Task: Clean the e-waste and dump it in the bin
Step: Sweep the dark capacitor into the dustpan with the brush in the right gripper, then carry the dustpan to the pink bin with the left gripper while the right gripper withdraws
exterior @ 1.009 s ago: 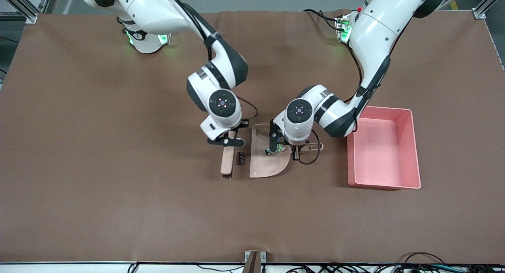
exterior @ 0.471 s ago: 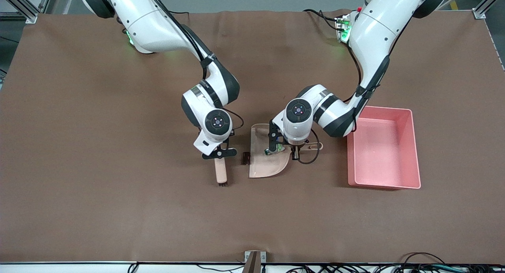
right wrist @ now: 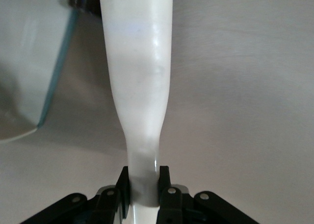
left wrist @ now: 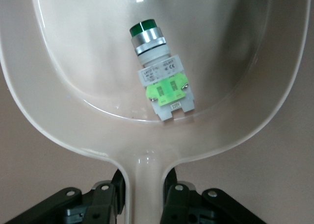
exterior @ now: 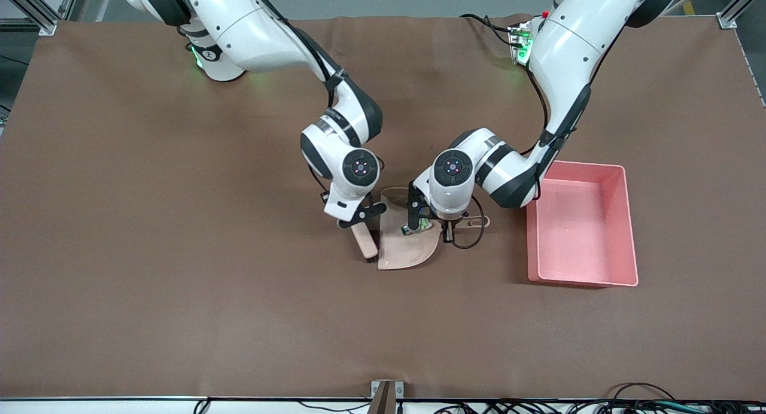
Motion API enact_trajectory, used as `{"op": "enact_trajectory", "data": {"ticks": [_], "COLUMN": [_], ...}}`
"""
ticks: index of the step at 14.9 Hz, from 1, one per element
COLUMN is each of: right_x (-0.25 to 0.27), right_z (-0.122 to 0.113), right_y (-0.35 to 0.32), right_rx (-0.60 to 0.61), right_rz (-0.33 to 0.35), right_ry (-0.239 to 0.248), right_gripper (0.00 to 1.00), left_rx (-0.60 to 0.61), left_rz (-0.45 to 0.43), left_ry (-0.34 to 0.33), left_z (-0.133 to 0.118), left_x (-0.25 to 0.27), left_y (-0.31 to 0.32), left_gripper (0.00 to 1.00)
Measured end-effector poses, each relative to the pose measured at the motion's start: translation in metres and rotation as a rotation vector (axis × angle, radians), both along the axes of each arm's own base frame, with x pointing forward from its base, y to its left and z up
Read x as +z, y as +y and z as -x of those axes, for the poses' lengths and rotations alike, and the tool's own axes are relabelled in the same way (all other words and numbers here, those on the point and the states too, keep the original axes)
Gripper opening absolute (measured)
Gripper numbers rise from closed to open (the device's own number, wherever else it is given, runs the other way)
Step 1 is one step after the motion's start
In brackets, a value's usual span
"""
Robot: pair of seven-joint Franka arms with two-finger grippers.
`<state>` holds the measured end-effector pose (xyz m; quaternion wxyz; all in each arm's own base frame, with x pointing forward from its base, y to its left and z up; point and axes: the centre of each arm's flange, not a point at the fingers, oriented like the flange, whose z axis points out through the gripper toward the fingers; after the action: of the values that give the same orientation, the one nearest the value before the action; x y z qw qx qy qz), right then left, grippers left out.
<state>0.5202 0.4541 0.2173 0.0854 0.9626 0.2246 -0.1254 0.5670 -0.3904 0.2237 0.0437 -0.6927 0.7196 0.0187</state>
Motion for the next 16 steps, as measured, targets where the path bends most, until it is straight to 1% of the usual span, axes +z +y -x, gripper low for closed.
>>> {"op": "enact_trajectory", "data": {"ticks": [3, 4, 6, 7, 8, 9, 11, 13, 16], "right_x": [-0.002, -0.002, 0.002, 0.005, 0.009, 0.015, 0.023, 0.041, 0.090], "right_z": [0.009, 0.013, 0.030, 0.038, 0.042, 0.043, 0.043, 0.036, 0.021], "right_y": [0.008, 0.015, 0.038, 0.047, 0.054, 0.058, 0.057, 0.048, 0.022], "right_rx": [0.045, 0.045, 0.007, -0.032, -0.057, -0.073, -0.087, -0.096, -0.085], "right_rz": [0.001, -0.017, -0.098, -0.119, -0.137, -0.150, -0.133, -0.121, -0.119], "right_ry": [0.004, 0.006, 0.044, 0.063, 0.071, 0.074, 0.099, 0.115, 0.141], "right_gripper": [0.26, 0.26, 0.26, 0.26, 0.26, 0.26, 0.26, 0.26, 0.26], "left_rx": [0.003, 0.003, 0.003, -0.003, 0.001, 0.005, 0.005, 0.003, -0.005], "left_rz": [0.000, 0.000, 0.000, -0.006, -0.006, -0.006, -0.005, -0.005, 0.000], "left_ry": [0.000, 0.000, 0.000, 0.002, 0.002, 0.002, 0.001, 0.001, 0.000], "left_z": [0.000, 0.000, 0.000, -0.001, -0.005, -0.007, -0.007, -0.007, -0.008], "left_x": [0.000, 0.000, 0.000, 0.000, 0.000, 0.000, 0.000, 0.000, 0.000], "left_y": [0.000, 0.000, 0.000, 0.003, 0.008, 0.010, 0.010, 0.011, 0.011], "left_gripper": [0.33, 0.33, 0.33, 0.33, 0.33, 0.33, 0.33, 0.33, 0.33]}}
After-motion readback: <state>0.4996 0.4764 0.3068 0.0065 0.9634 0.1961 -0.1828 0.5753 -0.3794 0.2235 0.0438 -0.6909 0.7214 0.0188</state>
